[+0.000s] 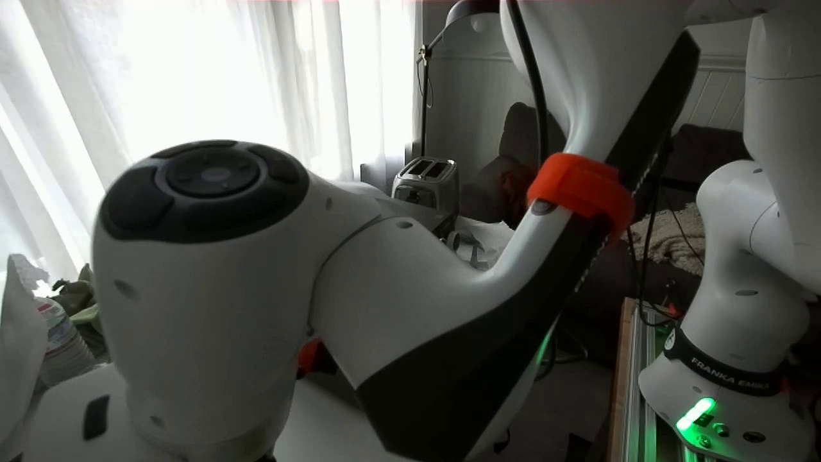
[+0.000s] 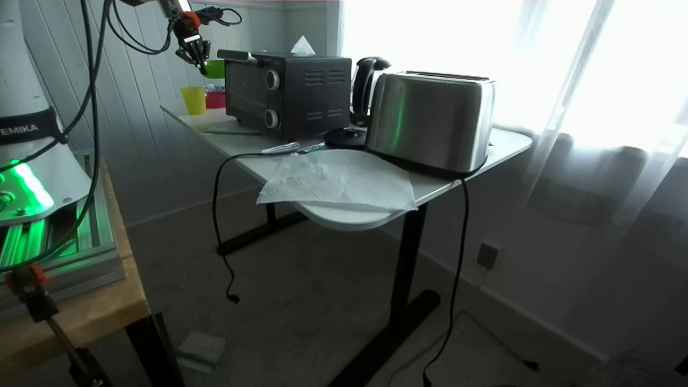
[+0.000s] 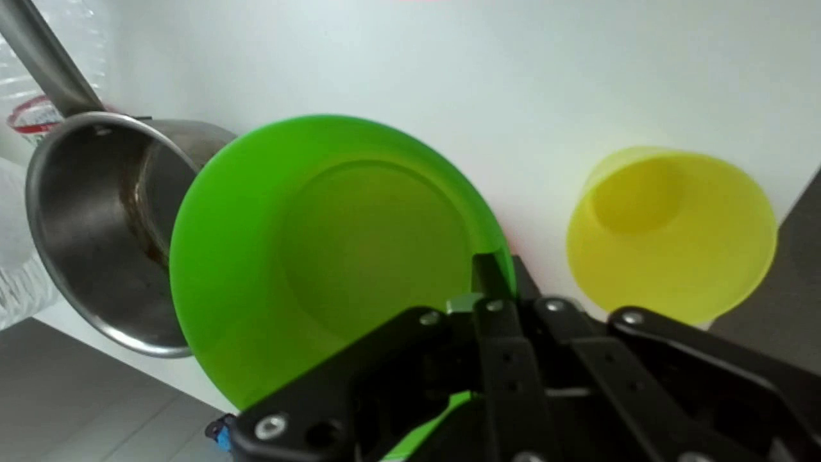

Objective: Put the green bowl inside the red bowl and yellow cup in the green bowl and then lift them and put the on the microwave

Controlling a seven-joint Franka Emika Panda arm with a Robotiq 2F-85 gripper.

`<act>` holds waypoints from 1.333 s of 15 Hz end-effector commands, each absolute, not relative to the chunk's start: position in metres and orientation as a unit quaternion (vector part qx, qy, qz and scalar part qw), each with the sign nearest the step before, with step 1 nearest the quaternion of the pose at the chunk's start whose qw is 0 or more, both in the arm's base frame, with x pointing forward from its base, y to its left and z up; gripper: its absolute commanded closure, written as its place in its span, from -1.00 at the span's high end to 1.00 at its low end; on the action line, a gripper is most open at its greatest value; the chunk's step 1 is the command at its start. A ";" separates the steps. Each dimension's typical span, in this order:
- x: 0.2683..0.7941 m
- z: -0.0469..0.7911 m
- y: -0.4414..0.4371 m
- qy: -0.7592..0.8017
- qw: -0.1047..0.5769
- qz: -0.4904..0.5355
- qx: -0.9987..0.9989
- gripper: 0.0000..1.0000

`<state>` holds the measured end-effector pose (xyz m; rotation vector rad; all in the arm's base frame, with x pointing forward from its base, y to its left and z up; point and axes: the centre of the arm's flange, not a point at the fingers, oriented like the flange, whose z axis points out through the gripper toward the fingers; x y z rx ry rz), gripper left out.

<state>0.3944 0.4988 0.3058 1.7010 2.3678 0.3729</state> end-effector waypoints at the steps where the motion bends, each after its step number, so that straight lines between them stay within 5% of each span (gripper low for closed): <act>1: 0.391 0.299 0.531 0.811 0.085 0.131 0.564 -0.98; 7: 0.388 0.273 0.554 0.816 0.068 0.118 0.562 -0.98; 8: 0.390 0.267 0.554 0.817 0.064 0.117 0.561 -0.83; 11: 0.396 0.252 0.555 0.815 0.059 0.109 0.567 -1.00; 18: 0.412 0.234 0.547 0.808 0.060 0.101 0.578 -0.98; 19: 0.413 0.233 0.546 0.808 0.060 0.100 0.577 -0.44; 20: 0.413 0.234 0.545 0.808 0.059 0.101 0.577 -0.42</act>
